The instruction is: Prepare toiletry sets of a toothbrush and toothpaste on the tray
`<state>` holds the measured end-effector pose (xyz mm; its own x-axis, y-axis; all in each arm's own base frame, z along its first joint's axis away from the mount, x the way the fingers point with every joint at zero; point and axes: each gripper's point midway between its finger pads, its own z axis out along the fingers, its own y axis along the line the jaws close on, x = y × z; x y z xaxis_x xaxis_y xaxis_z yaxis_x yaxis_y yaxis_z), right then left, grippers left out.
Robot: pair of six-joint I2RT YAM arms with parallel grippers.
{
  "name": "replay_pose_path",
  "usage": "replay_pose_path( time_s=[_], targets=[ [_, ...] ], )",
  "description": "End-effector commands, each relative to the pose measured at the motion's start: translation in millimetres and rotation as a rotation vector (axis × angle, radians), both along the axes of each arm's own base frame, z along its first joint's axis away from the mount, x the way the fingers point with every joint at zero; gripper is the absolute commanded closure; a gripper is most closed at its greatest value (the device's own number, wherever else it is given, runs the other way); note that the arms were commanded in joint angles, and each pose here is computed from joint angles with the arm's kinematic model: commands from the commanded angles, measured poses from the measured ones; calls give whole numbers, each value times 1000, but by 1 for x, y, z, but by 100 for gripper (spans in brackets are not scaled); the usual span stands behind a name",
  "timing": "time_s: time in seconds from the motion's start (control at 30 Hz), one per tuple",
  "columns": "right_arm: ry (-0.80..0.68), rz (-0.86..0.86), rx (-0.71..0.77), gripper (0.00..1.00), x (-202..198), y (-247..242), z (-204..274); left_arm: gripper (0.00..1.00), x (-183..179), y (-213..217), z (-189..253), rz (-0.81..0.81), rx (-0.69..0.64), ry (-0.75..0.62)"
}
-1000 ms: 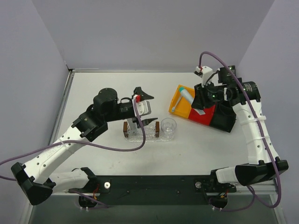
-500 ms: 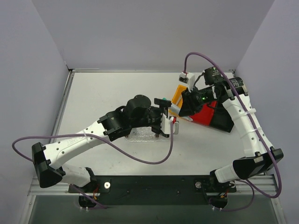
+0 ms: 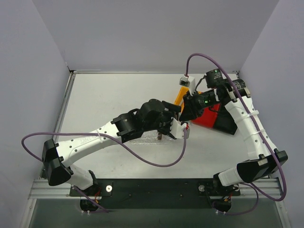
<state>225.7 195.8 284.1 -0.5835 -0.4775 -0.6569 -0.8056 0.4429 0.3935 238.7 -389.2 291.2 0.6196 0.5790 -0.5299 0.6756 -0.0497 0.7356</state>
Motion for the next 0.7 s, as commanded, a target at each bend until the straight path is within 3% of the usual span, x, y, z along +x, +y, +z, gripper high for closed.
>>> replay_pose_path(
  time_s=[0.0,0.13,0.33,0.43,0.47,0.5,0.53,0.6,0.67],
  targets=[
    [17,65,57,91,-18,6,6,16,10,-2,27,30,-54,-82],
    [22,69,51,91,-21,5,3,45,11,1,23,39,-43,-93],
    [9,65,55,91,-23,4,7,58,9,5,11,33,-24,-86],
    [-4,57,45,87,-22,3,8,74,8,7,5,33,-14,-82],
    [-9,52,40,85,-22,2,8,78,8,7,5,35,-15,-81],
    [-15,42,24,78,-20,-1,7,92,7,8,4,39,-24,-71],
    [-25,36,18,74,-20,-2,7,99,7,10,0,49,-20,-64],
    [-42,19,2,63,-19,-5,9,100,8,14,2,67,-53,-52],
    [-78,-9,-22,59,-16,-11,14,100,8,19,-3,68,-66,-35]
  ],
)
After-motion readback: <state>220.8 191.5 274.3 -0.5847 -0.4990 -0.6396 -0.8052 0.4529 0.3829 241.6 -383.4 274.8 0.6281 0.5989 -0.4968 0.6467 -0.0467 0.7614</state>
